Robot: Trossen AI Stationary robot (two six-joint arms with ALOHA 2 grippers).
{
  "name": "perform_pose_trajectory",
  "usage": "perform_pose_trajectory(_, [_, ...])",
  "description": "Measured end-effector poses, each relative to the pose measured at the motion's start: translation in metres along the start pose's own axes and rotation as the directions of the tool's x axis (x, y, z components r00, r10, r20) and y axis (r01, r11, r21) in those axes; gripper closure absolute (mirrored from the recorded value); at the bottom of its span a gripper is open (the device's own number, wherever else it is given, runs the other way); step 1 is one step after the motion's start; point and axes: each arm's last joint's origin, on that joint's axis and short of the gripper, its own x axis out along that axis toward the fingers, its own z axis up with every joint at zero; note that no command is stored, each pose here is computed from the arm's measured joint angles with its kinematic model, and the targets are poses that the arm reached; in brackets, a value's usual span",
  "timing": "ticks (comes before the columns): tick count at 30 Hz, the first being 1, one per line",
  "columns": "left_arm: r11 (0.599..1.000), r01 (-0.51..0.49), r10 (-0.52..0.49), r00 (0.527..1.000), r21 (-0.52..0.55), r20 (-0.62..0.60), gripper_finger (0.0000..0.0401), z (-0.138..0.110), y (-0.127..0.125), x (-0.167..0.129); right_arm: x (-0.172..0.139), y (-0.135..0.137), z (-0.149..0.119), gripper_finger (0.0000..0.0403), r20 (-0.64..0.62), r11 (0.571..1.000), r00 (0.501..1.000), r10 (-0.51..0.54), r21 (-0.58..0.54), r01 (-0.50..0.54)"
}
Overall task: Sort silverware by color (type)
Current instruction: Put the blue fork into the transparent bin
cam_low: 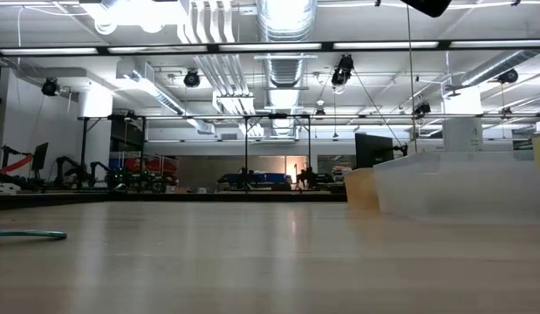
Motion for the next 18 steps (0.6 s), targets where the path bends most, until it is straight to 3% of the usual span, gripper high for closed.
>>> perform_pose_trajectory(5, [1.0, -0.011, 0.011, 0.999, -0.013, -0.05, 0.0287, 0.0047, 0.0, 0.0012, -0.0001, -0.0002, 0.0002, 0.0324, 0.005, 1.0, 1.0, -0.008, -0.001, 0.008])
perform_pose_trajectory(14, [0.999, -0.029, 0.026, 0.997, -0.04, -0.074, 0.0387, 0.0051, -0.0002, 0.0039, -0.0001, -0.0003, 0.0002, 0.0329, 0.008, 1.0, 1.0, -0.013, -0.003, 0.013])
perform_pose_trajectory(18, [0.998, -0.027, 0.023, 0.997, -0.058, -0.074, 0.0396, 0.005, -0.0008, 0.0033, -0.0001, -0.0003, 0.0002, 0.0326, 0.008, 1.0, 1.0, -0.013, -0.003, 0.013])
